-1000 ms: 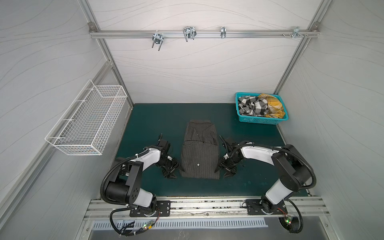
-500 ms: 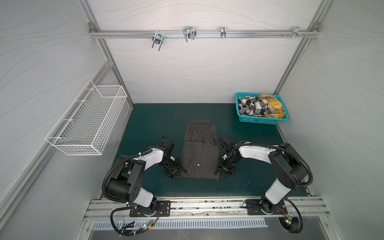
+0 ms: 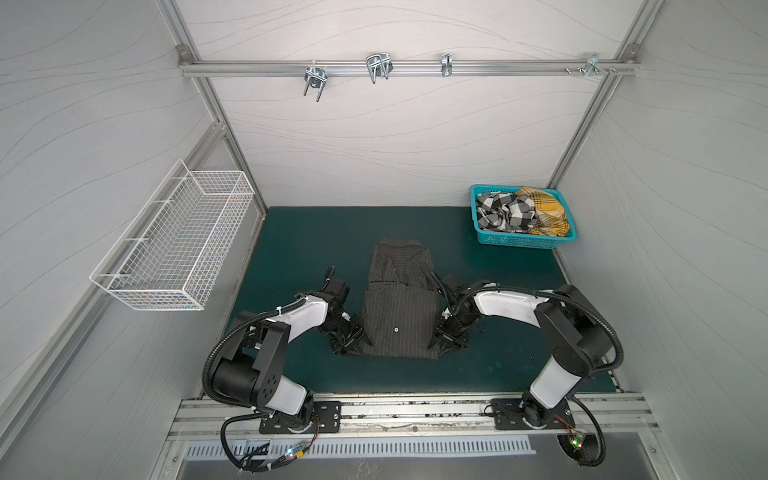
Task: Fold and stack the long sleeve shirts
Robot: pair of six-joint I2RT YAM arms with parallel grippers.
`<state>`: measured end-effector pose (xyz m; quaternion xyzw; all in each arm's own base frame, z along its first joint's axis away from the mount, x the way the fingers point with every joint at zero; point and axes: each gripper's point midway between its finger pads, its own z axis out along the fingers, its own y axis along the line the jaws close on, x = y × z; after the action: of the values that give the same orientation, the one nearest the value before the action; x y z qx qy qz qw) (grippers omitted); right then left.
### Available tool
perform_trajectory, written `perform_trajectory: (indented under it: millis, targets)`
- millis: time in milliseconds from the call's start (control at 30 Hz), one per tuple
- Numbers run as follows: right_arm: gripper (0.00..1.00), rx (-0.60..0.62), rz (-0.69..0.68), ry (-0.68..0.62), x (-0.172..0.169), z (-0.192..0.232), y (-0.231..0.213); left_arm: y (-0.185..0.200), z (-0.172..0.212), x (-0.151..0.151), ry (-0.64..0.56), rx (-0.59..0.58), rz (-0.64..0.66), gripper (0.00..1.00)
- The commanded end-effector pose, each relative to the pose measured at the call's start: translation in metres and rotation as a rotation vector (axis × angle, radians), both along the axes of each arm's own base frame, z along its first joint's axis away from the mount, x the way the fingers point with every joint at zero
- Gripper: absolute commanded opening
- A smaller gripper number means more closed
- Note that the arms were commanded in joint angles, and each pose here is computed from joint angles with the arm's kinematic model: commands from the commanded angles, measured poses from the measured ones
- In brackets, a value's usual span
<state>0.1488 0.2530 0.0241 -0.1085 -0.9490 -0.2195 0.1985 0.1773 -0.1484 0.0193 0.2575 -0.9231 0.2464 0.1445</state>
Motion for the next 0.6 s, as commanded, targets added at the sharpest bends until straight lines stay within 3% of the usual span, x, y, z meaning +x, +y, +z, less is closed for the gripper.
perform_trajectory:
  millis: [0,133,567]
  targets:
    - [0.4,-0.056,0.011,0.012,-0.003,-0.011,-0.006,0.018,-0.012,0.016,-0.066,0.121,-0.001,0.46]
    - [0.35,-0.062,0.014,0.018,-0.003,-0.012,-0.006,0.018,-0.016,0.015,-0.058,0.124,0.003,0.39]
    - [0.06,-0.066,0.025,-0.024,0.01,-0.007,-0.009,0.008,-0.023,0.029,-0.053,0.084,0.0,0.1]
